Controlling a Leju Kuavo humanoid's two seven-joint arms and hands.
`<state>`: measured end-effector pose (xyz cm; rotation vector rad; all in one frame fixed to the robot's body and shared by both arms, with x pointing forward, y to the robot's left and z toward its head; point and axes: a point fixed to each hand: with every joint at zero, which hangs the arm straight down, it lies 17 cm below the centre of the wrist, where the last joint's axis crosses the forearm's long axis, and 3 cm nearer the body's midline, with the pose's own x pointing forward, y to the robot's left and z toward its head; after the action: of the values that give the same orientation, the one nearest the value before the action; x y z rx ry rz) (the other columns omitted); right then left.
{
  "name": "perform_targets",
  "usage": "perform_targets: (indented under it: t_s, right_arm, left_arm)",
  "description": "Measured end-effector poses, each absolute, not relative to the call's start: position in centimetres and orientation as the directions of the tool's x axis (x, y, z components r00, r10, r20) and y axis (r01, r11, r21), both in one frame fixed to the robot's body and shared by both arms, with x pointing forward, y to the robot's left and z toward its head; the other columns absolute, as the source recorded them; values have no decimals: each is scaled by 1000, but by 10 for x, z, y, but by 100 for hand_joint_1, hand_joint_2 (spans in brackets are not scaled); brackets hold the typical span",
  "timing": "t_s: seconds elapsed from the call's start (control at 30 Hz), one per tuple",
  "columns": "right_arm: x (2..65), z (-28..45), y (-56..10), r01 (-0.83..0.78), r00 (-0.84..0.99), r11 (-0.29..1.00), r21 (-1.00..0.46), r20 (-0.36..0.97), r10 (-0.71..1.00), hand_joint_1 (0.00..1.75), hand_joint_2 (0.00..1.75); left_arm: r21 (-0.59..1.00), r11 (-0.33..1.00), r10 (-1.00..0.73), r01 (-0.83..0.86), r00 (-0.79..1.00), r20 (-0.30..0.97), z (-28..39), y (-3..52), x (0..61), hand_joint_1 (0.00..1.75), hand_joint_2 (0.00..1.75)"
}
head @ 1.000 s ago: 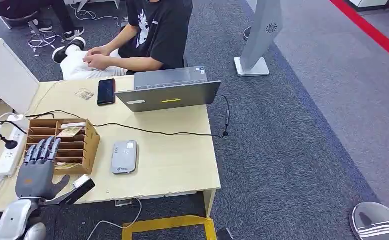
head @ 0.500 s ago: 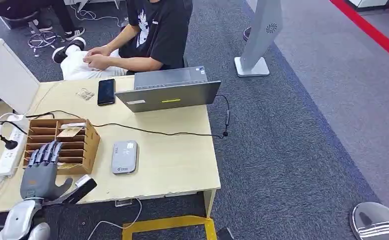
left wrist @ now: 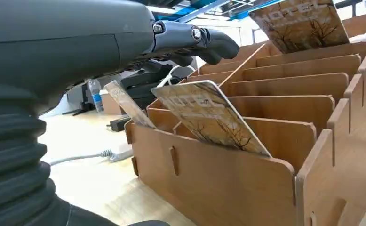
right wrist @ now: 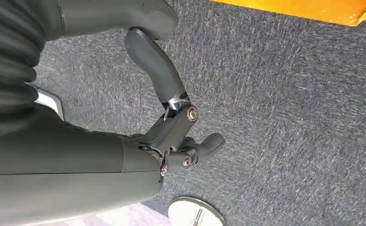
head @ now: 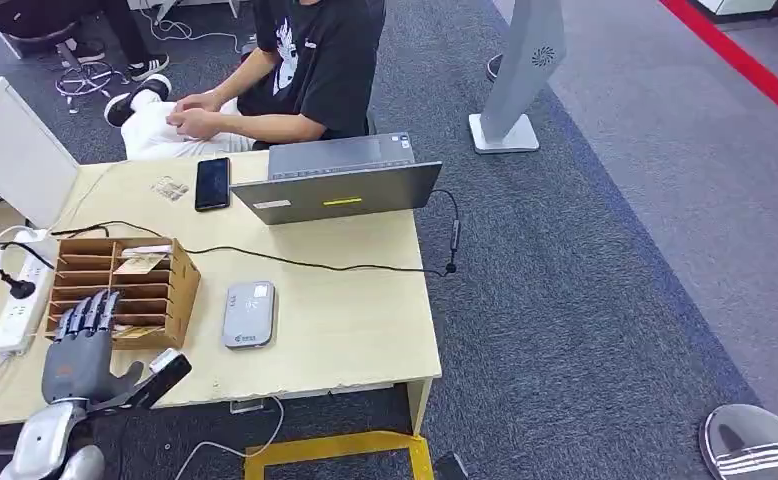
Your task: Pass the card to the sensor for recognition and then transmit it.
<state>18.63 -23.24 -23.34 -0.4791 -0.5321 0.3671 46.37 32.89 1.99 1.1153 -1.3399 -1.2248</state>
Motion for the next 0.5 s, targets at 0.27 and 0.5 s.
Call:
perform_targets:
  t_s: [0.27, 0.5]
  right_arm:
    - [188, -233, -233, -203, 803, 829, -521, 396, 445, 0, 175]
    - [190, -232, -233, -199, 803, 830, -521, 399, 443, 0, 175]
  left_arm:
    - [997, 72, -991, -22, -114, 69, 22, 330, 468, 17, 175]
    - [998, 68, -992, -16, -110, 66, 19, 332, 467, 30, 175]
